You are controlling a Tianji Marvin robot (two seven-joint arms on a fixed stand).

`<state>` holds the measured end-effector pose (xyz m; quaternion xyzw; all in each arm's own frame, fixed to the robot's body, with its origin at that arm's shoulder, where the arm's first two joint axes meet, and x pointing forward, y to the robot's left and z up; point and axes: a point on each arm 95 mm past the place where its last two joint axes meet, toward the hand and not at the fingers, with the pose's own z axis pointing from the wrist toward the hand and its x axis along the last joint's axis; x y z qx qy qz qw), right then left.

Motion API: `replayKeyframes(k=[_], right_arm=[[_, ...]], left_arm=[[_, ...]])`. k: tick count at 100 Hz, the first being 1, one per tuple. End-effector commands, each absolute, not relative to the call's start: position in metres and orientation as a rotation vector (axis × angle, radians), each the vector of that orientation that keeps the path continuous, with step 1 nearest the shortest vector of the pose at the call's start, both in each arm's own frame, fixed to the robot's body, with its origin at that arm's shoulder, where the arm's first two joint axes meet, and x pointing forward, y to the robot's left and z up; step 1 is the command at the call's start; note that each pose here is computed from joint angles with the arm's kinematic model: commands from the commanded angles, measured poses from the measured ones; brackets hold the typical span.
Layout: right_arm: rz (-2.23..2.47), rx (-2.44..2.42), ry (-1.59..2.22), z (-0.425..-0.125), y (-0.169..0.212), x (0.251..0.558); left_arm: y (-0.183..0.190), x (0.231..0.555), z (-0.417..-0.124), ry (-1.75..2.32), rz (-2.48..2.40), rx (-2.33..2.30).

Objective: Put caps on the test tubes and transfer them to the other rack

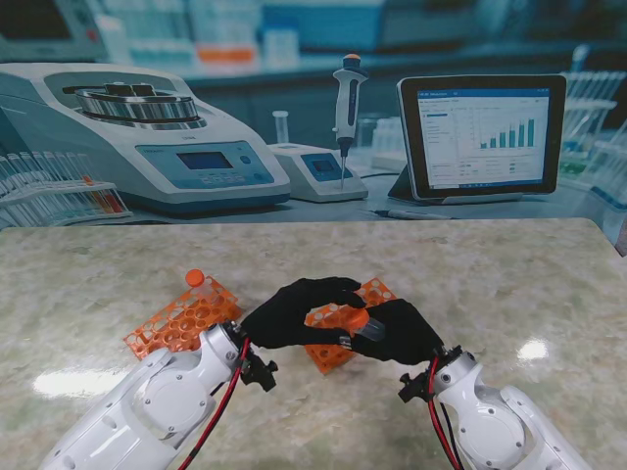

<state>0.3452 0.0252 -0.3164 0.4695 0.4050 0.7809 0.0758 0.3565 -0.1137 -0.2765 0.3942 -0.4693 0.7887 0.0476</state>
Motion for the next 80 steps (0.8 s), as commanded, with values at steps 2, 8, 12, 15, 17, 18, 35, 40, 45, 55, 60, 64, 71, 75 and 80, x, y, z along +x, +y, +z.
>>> replayKeyframes(k=[2,8,12,15,17,18,35,40,45,55,60,64,71,75,80], right_arm=[[2.346,1.417,1.218,-0.3175,0.0279,0.3428],[2.346,1.417,1.22,-0.3176,0.0283,0.3428],[2.347,1.417,1.221,-0.3177,0.0286,0.3429],[2.347,1.418,1.221,-0.3177,0.0288,0.3429],[2.347,1.418,1.222,-0.3177,0.0289,0.3429],[2.347,1.418,1.222,-0.3178,0.0289,0.3429],[2.347,1.419,1.222,-0.3177,0.029,0.3428],[2.347,1.418,1.22,-0.3176,0.0288,0.3427],[2.346,1.417,1.218,-0.3174,0.0285,0.3425],[2.344,1.416,1.216,-0.3172,0.028,0.3423],[2.343,1.415,1.214,-0.3171,0.0277,0.3423],[2.343,1.416,1.213,-0.317,0.0275,0.3424],[2.341,1.416,1.211,-0.317,0.0273,0.3424],[2.341,1.416,1.211,-0.317,0.0272,0.3424],[2.34,1.416,1.21,-0.317,0.0271,0.3425]], left_arm=[[-0.1154,0.3581,-0.2786,-1.437,2.392,1.212],[-0.1167,0.3586,-0.2793,-1.436,2.388,1.212],[-0.1174,0.3588,-0.2795,-1.436,2.386,1.212],[-0.1178,0.3589,-0.2797,-1.435,2.385,1.212],[-0.1181,0.359,-0.2798,-1.435,2.385,1.212],[-0.1182,0.359,-0.2799,-1.435,2.385,1.212],[-0.1188,0.3588,-0.2804,-1.428,2.39,1.211],[-0.1185,0.3583,-0.2798,-1.429,2.395,1.206],[-0.1179,0.3576,-0.279,-1.431,2.403,1.199],[-0.1161,0.3555,-0.277,-1.43,2.417,1.189],[-0.1152,0.3545,-0.2762,-1.43,2.424,1.184],[-0.1144,0.3538,-0.2757,-1.43,2.428,1.182],[-0.113,0.3529,-0.2753,-1.434,2.434,1.181],[-0.1122,0.3526,-0.2752,-1.435,2.437,1.181],[-0.1114,0.3521,-0.2751,-1.434,2.441,1.182]])
